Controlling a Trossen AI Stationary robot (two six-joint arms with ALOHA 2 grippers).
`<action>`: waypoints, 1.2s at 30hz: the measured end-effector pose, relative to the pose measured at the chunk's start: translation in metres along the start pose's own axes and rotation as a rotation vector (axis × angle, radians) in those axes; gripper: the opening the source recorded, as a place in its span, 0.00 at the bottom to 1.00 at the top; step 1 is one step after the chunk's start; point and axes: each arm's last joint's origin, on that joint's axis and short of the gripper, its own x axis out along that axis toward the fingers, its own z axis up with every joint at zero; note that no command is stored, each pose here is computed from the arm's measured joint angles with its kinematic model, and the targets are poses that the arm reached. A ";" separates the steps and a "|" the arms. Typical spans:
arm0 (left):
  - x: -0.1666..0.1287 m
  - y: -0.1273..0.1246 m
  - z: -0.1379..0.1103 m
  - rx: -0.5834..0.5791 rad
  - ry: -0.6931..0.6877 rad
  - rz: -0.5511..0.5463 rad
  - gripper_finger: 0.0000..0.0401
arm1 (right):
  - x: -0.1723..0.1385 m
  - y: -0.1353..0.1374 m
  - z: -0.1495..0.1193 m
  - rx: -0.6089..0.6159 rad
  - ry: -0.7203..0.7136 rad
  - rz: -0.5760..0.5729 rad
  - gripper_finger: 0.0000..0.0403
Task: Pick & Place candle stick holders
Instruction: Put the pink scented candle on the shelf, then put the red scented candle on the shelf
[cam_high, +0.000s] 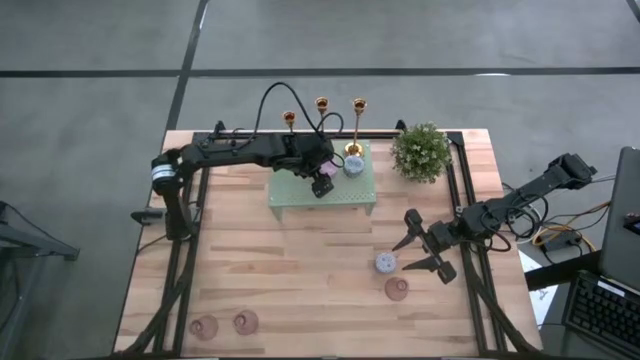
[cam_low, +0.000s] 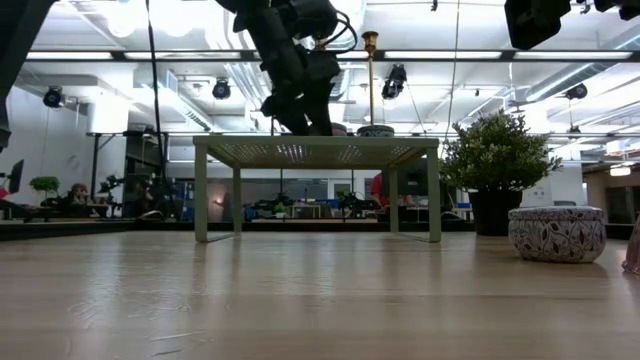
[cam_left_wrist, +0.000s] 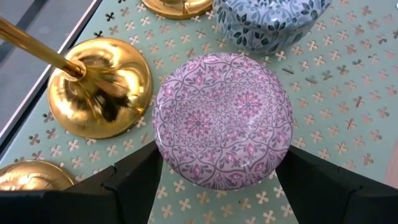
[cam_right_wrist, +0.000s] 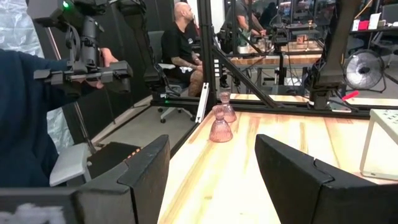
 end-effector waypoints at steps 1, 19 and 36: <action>0.000 0.000 0.000 0.002 0.001 -0.001 0.74 | 0.000 0.000 0.000 0.000 0.000 0.000 0.57; -0.002 -0.005 -0.002 0.020 0.007 0.026 0.86 | 0.000 0.000 0.000 0.000 0.001 0.000 0.57; -0.043 -0.046 -0.010 0.152 -0.076 -0.063 0.91 | 0.000 0.000 -0.001 0.007 0.005 0.000 0.57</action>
